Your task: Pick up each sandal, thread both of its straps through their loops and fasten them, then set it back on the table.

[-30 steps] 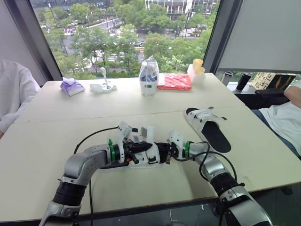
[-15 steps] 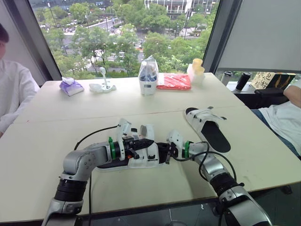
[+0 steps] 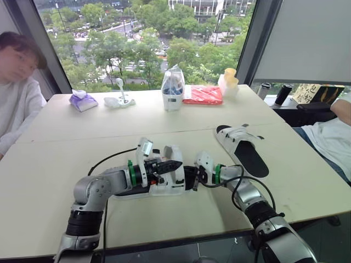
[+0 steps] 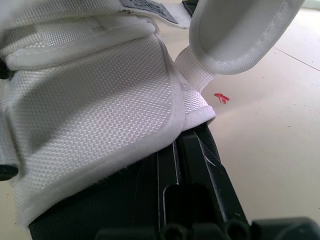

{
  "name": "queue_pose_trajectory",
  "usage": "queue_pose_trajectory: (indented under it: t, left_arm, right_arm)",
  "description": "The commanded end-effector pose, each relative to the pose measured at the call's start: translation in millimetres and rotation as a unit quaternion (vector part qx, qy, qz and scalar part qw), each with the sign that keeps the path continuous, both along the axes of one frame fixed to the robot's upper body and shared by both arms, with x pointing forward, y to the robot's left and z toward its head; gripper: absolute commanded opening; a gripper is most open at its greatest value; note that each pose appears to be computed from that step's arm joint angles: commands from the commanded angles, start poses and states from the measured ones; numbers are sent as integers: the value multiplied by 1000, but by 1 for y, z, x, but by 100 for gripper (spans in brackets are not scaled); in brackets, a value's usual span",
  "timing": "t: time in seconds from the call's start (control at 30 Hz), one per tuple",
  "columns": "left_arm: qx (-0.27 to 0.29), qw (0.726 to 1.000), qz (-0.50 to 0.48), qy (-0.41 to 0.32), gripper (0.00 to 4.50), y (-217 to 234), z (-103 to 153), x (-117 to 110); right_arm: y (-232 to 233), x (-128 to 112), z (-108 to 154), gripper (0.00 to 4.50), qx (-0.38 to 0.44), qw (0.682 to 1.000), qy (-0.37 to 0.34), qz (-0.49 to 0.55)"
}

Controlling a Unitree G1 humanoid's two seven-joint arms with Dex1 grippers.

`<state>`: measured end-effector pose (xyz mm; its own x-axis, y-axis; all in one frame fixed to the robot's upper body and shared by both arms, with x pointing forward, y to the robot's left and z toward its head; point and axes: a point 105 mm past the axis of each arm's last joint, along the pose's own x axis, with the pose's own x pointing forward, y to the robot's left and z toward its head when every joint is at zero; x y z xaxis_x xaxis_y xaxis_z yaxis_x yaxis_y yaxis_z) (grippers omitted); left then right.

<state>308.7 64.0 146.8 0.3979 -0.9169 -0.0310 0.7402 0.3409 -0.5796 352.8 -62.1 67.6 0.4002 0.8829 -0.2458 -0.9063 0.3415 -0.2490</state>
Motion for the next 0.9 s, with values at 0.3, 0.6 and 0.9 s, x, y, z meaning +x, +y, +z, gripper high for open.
queue_pose_trajectory:
  t: [0.3, 0.6, 0.9]
  left_arm:
    - [10, 1000, -1, -14, 3, 5, 2, -4]
    - [29, 999, -8, -13, 3, 5, -7, -8]
    - [88, 995, -21, -51, 3, 7, -19, -12]
  right_arm:
    - [-7, -26, -73, 0, -80, 990, 119, -6]
    - [-7, -27, -74, 0, -79, 990, 120, -6]
    - [-7, -27, -74, 0, -79, 989, 121, -8]
